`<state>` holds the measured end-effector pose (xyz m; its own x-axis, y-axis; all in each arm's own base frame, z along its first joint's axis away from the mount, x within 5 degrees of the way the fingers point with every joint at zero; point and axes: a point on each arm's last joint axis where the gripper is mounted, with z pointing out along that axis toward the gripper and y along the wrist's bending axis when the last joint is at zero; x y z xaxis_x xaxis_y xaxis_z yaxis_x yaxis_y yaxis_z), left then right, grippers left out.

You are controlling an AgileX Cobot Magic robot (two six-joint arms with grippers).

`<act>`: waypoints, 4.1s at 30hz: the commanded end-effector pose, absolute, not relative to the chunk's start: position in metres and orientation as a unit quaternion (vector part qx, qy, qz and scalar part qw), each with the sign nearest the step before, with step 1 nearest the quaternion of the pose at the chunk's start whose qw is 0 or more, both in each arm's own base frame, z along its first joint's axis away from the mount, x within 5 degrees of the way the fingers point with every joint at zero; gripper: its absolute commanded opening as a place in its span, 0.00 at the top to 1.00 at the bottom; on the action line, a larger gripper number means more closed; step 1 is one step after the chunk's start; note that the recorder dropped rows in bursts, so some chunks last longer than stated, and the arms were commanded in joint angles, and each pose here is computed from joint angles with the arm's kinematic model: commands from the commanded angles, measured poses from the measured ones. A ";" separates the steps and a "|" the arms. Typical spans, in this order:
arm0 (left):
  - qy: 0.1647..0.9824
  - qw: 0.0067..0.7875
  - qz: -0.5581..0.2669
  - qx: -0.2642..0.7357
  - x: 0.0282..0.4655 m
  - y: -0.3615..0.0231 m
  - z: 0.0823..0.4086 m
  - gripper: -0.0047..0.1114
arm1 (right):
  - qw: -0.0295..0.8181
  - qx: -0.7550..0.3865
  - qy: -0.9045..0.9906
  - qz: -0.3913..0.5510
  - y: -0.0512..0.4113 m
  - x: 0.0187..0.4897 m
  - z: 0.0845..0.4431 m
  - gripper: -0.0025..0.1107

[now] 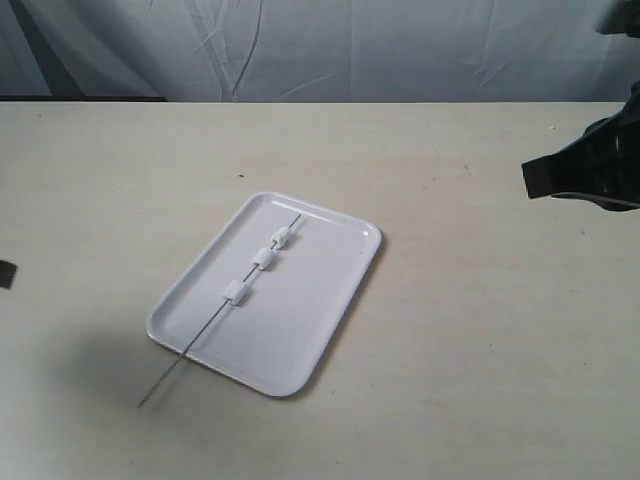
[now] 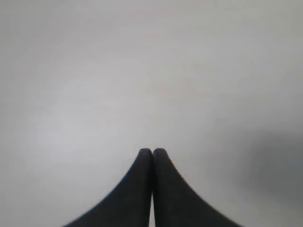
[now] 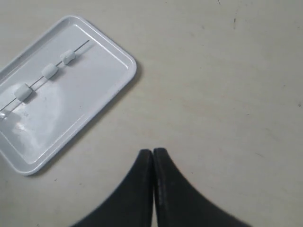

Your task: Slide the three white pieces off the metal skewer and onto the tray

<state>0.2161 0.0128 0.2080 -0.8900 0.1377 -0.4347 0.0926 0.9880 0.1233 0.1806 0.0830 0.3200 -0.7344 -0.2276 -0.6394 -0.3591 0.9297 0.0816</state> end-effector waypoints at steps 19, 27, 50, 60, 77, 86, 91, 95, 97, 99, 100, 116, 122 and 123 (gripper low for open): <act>0.950 0.051 -0.104 0.290 0.191 -0.114 0.176 0.87 | 0.328 -0.175 0.921 0.118 0.087 0.179 0.323 0.98; 0.953 0.035 -0.112 0.279 0.209 -0.128 0.165 0.72 | 0.303 -0.179 0.929 0.118 0.087 0.175 0.320 0.98; 0.955 0.004 -0.086 0.283 0.228 -0.134 0.126 0.82 | 0.299 -0.174 0.929 0.129 0.088 0.174 0.320 0.98; 0.959 0.017 -0.105 0.263 0.227 -0.137 0.135 0.96 | 0.319 -0.136 0.919 0.188 0.099 0.181 0.319 0.98; 0.954 0.073 -0.186 0.225 0.159 -0.126 0.196 0.96 | 0.227 0.024 0.863 0.451 0.168 0.257 0.224 0.67; 0.945 0.109 -0.226 0.209 0.138 -0.118 0.211 0.96 | 0.200 -0.024 0.851 0.484 0.189 0.281 0.198 0.49; 0.940 0.109 -0.248 0.205 0.136 -0.121 0.214 0.96 | 0.206 -0.031 0.844 0.493 0.193 0.287 0.204 0.49; 0.925 0.116 -0.296 0.206 0.135 -0.128 0.219 0.96 | 0.209 -0.034 0.842 0.496 0.194 0.289 0.206 0.49; 0.922 0.119 -0.308 0.204 0.135 -0.130 0.220 0.96 | 0.206 -0.037 0.840 0.501 0.194 0.288 0.207 0.49; 0.922 0.120 -0.308 0.203 0.135 -0.130 0.220 0.96 | 0.205 -0.038 0.839 0.503 0.195 0.287 0.207 0.49; 0.922 0.119 -0.309 0.203 0.135 -0.130 0.220 0.96 | 0.204 -0.038 0.838 0.504 0.195 0.287 0.207 0.49; 0.920 0.093 -0.317 0.209 0.130 -0.131 0.220 0.96 | 0.204 -0.038 0.838 0.504 0.195 0.287 0.207 0.73; 0.921 0.094 -0.315 0.211 0.130 -0.131 0.220 0.96 | 0.204 -0.038 0.838 0.504 0.195 0.287 0.207 0.82; 0.921 0.094 -0.315 0.211 0.130 -0.131 0.220 0.96 | 0.204 -0.038 0.838 0.504 0.195 0.287 0.207 0.84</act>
